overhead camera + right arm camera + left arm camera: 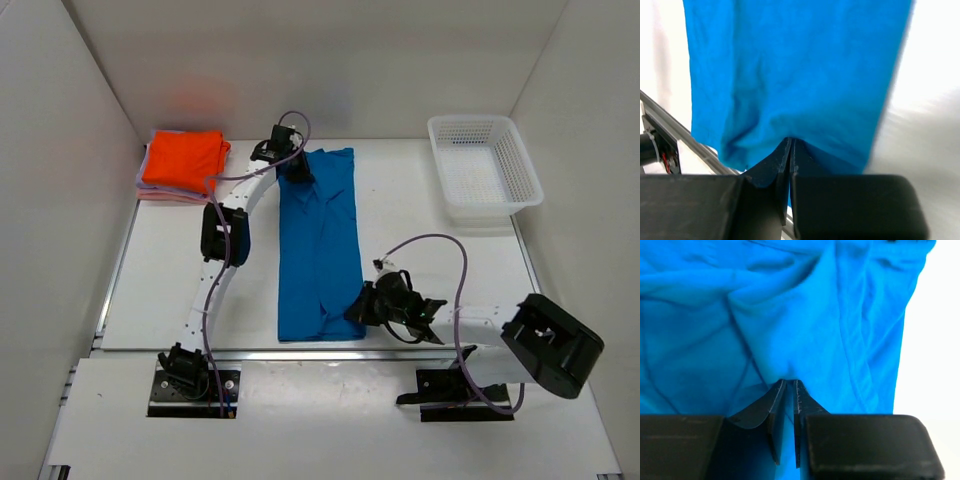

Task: Fold and stack the t-shirts
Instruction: Rotate the tshirt 90 degrees

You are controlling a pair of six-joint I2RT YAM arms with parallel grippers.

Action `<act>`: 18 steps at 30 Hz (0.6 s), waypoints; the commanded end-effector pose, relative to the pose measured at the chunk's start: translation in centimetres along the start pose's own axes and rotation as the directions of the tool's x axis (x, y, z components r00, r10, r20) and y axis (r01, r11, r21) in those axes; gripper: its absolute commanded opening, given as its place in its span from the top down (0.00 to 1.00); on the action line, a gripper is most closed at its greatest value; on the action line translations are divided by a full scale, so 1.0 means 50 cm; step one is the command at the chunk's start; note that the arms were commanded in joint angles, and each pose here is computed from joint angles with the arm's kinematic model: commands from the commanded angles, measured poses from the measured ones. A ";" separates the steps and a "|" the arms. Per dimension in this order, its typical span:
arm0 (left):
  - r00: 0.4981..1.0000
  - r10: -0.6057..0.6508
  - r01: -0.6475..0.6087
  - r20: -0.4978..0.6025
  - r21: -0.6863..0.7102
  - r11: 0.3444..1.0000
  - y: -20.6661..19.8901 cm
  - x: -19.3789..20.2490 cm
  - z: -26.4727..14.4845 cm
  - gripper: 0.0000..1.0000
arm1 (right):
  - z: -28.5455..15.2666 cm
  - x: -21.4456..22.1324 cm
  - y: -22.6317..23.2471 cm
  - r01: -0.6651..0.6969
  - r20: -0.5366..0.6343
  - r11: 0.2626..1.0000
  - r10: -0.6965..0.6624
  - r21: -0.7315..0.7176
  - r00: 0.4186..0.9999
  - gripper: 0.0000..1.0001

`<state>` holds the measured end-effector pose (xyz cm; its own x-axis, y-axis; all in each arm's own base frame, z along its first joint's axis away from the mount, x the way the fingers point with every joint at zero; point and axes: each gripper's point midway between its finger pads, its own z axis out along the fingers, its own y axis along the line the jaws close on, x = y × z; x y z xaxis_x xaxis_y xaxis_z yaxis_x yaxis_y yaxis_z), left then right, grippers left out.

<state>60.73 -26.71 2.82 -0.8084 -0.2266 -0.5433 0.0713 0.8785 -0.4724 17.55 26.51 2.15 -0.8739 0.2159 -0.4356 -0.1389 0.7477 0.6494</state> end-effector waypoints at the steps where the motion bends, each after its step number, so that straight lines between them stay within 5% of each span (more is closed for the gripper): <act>1: 0.992 -0.062 0.060 0.112 0.024 0.998 0.008 -0.088 -0.035 0.77 | -0.023 -0.023 -0.023 0.018 0.069 1.000 -0.018 -0.005 0.997 1.00; 7: 0.984 -0.067 0.038 0.167 0.169 0.985 -0.072 -0.160 -0.104 0.75 | -0.042 -0.035 0.029 0.143 0.080 0.972 -0.130 -0.185 0.988 1.00; 12: 0.982 -0.042 -0.019 0.183 0.317 0.948 -0.192 -0.190 -0.221 0.72 | -0.061 -0.079 0.114 0.310 0.151 0.917 -0.279 -0.250 0.948 0.83; 18: 0.989 0.147 -0.145 -0.002 0.175 0.974 -0.203 -0.035 -0.343 0.60 | -0.112 -0.140 0.096 0.298 0.168 0.933 -0.266 -0.203 0.949 0.60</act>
<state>57.94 -26.95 13.41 -0.8025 -0.2369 -0.5476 0.1547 0.8038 -0.5745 19.84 26.53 10.70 -0.7313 0.1350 -0.6686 -0.4645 0.6191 0.6332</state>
